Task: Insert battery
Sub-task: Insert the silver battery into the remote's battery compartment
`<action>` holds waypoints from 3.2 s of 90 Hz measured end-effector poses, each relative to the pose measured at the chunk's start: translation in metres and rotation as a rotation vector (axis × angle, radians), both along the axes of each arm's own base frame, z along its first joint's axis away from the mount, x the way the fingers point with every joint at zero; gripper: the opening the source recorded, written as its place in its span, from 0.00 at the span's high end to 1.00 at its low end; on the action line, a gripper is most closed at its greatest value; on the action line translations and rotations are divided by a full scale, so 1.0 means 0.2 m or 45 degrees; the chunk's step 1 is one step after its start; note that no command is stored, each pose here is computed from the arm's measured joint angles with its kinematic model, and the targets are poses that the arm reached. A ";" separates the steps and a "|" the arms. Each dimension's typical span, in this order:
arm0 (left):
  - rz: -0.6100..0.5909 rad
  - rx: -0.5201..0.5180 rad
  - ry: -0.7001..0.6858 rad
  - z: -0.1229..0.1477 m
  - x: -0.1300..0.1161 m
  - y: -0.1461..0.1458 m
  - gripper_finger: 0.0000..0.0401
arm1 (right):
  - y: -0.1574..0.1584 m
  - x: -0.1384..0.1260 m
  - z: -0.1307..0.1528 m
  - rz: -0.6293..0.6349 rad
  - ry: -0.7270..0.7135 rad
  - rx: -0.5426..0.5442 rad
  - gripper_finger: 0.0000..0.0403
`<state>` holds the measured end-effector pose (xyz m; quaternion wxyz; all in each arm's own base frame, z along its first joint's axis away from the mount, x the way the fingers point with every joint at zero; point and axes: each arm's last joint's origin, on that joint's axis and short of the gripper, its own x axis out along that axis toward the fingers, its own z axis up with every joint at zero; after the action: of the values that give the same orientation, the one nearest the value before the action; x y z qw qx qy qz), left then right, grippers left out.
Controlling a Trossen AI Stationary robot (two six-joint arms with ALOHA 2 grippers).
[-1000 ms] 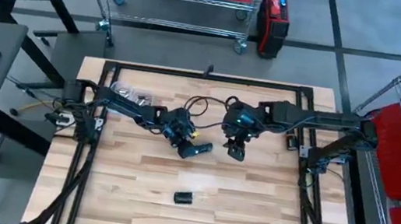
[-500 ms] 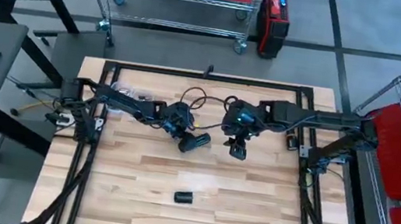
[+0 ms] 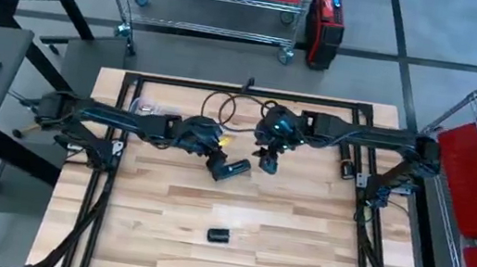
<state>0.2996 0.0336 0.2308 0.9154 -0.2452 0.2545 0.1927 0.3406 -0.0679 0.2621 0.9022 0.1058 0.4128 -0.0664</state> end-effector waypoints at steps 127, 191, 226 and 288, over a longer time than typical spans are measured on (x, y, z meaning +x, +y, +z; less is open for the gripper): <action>-0.040 -0.022 0.429 -0.44 0.11 -0.12 0.59 | 0.21 0.23 -0.63 -0.155 0.371 0.300 1.00; -0.071 -0.013 0.398 -0.34 0.07 -0.11 0.59 | 0.30 0.27 -0.51 0.114 0.150 0.305 1.00; 0.312 -0.137 0.394 0.11 -0.41 0.12 0.59 | 0.07 0.08 0.04 0.062 -0.235 0.000 1.00; 0.437 -0.344 1.201 0.04 -0.64 0.73 0.76 | -0.40 -0.21 0.07 -0.236 -0.030 -0.049 1.00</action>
<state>0.1708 0.1790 0.2392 0.6165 -0.2858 0.6181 0.3951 0.2990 -0.1477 0.2770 0.8989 0.1269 0.3892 -0.1565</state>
